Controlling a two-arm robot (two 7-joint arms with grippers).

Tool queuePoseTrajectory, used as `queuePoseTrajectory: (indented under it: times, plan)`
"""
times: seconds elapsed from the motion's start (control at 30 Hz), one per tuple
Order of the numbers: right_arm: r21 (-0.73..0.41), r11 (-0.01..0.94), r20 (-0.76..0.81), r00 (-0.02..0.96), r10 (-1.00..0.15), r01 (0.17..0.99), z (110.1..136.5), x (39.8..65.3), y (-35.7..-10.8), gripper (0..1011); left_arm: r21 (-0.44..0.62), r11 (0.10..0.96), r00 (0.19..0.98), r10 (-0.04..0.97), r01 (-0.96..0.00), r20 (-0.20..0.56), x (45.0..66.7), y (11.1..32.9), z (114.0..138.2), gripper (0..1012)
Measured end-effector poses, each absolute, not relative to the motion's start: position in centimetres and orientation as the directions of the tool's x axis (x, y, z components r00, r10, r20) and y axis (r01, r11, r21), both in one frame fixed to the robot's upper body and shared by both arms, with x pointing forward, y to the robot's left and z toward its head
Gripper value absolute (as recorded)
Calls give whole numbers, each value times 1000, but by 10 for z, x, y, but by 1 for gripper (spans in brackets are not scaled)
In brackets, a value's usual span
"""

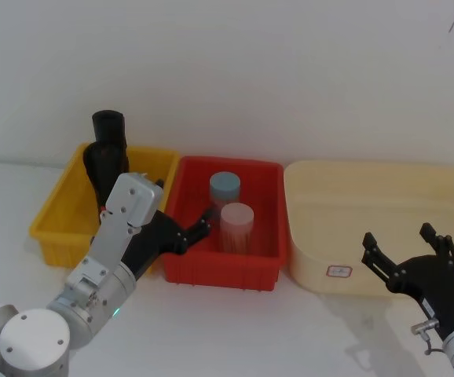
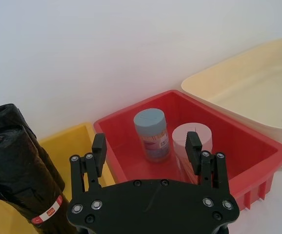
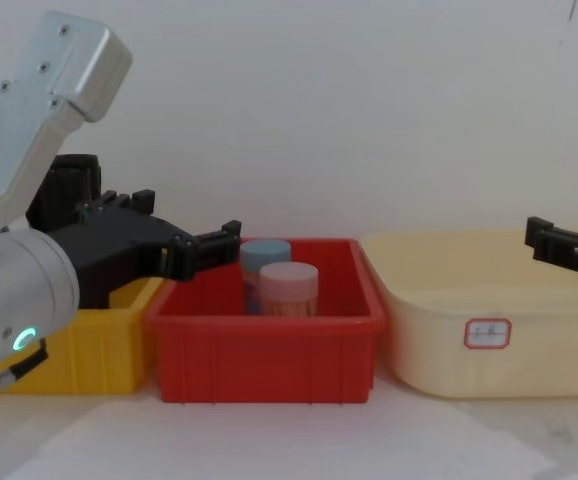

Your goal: Pick up the garbage bag with the one hand and transfer it to the other hand.

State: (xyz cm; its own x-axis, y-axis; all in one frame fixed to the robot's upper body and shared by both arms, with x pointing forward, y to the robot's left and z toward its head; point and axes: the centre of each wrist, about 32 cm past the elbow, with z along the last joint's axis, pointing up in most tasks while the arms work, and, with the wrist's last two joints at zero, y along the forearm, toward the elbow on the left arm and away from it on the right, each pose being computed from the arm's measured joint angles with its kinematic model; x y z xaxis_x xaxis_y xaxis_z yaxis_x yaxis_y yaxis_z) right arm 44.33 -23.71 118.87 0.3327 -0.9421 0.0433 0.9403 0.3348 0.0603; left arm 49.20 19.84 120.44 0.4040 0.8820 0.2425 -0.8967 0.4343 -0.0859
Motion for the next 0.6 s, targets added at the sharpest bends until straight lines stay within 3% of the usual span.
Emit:
queuePoseTrajectory:
  times: [0.6]
  plan:
    - [35, 350, 27, 349, -937, 936, 1197, 451, -228, 1004, -86, 434, 404, 882, -897, 242, 492, 198, 1204, 1000]
